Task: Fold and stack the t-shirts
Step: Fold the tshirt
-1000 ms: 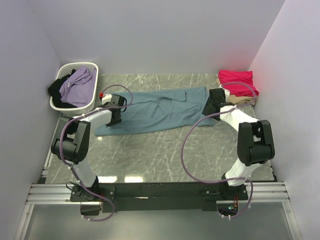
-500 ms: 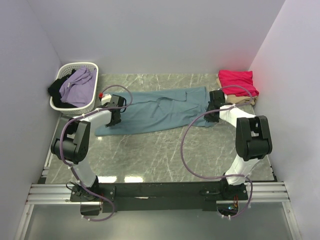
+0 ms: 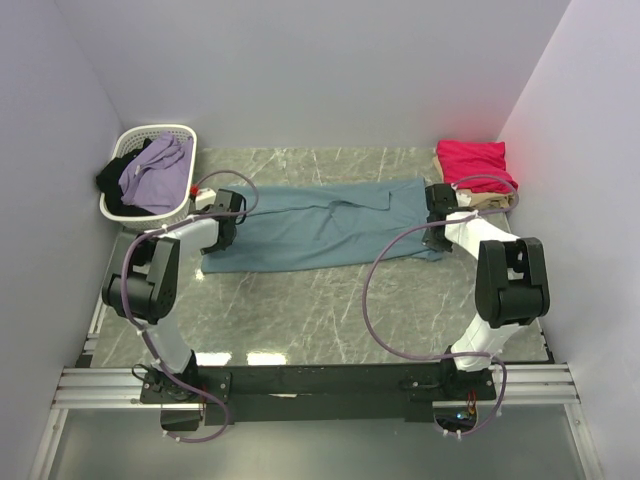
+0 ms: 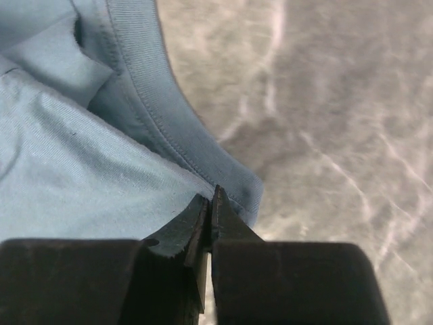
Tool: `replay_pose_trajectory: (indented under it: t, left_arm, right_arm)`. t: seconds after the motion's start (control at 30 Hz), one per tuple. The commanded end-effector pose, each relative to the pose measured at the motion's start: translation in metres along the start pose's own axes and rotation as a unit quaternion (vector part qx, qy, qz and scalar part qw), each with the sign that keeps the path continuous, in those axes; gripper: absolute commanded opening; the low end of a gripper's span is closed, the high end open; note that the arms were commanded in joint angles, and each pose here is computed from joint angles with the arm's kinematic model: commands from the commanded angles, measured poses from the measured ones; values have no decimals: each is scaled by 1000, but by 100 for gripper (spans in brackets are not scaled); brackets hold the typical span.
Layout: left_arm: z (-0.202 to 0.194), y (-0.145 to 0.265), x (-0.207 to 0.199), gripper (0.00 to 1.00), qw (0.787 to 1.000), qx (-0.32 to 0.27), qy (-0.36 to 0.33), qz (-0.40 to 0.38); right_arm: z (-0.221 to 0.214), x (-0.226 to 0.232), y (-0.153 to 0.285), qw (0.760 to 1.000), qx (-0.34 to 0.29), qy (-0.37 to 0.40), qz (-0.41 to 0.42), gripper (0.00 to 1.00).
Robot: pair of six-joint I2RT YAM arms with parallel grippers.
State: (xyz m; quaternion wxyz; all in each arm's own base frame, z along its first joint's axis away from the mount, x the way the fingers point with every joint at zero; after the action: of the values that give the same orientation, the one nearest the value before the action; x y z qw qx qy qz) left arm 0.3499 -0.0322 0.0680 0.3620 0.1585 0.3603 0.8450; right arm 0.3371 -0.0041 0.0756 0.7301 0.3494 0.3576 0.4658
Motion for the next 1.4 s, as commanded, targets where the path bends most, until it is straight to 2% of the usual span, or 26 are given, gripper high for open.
replay_pose_trajectory:
  t: [0.0, 0.07, 0.1, 0.13, 0.3, 0.4, 0.5, 0.7, 0.73, 0.87, 1.03, 1.2, 1.37]
  left_arm:
    - [4, -4, 6, 41, 999, -16, -15, 36]
    - [6, 0, 5, 41, 999, -23, -6, 21]
    - [6, 4, 0, 41, 1000, -17, -1, -1]
    - [15, 14, -4, 41, 999, -25, 13, -28]
    - [47, 49, -36, 42, 986, -34, 52, -155]
    - [61, 63, -63, 44, 973, -21, 60, -220]
    - [66, 62, -86, 45, 968, -4, 57, -246]
    - [49, 35, -117, 53, 964, 43, 34, -260]
    - [50, 35, -121, 59, 963, 44, 34, -264]
    - [39, 26, -128, 64, 960, 66, 21, -272]
    - [24, 10, -124, 65, 968, 90, 7, -233]
    - [2, 1, -103, 65, 976, 119, 2, -181]
    - [-32, -1, -76, 65, 978, 155, -5, -136]
  right_arm:
    - [2, -21, 3, 997, 11, -10, -74, 16]
    - [9, -20, 11, 998, -11, -18, -62, 42]
    - [8, -18, 13, 999, -18, -16, -44, 43]
    - [19, -10, 25, 998, -51, -26, -3, 45]
    - [37, 6, 61, 991, -116, -40, 56, 53]
    - [47, 24, 74, 983, -133, -42, 121, 54]
    - [52, 47, 72, 974, -122, -37, 187, 54]
    - [52, 88, 37, 965, -66, -29, 253, 52]
    - [51, 91, 35, 964, -64, -30, 255, 52]
    - [52, 99, 22, 966, -45, -30, 252, 52]
    - [38, 99, 4, 976, 19, -35, 216, 49]
    - [36, 104, -4, 977, 72, -42, 199, 47]
    - [55, 113, -5, 978, 73, -38, 193, 44]
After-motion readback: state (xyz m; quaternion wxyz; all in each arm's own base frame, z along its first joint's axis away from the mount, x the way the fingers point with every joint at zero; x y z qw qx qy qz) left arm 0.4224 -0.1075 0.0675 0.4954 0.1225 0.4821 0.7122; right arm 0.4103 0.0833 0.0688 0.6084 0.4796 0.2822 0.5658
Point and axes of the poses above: each gripper's point midway between its finger pads, its own y axis back along the fingers, its own x axis along the line the jaws close on, z = x × y, the point moved 5 cm from there along y, back along the fingers, and after that the axes turned 14 degrees about y, right-handed, at the moved point
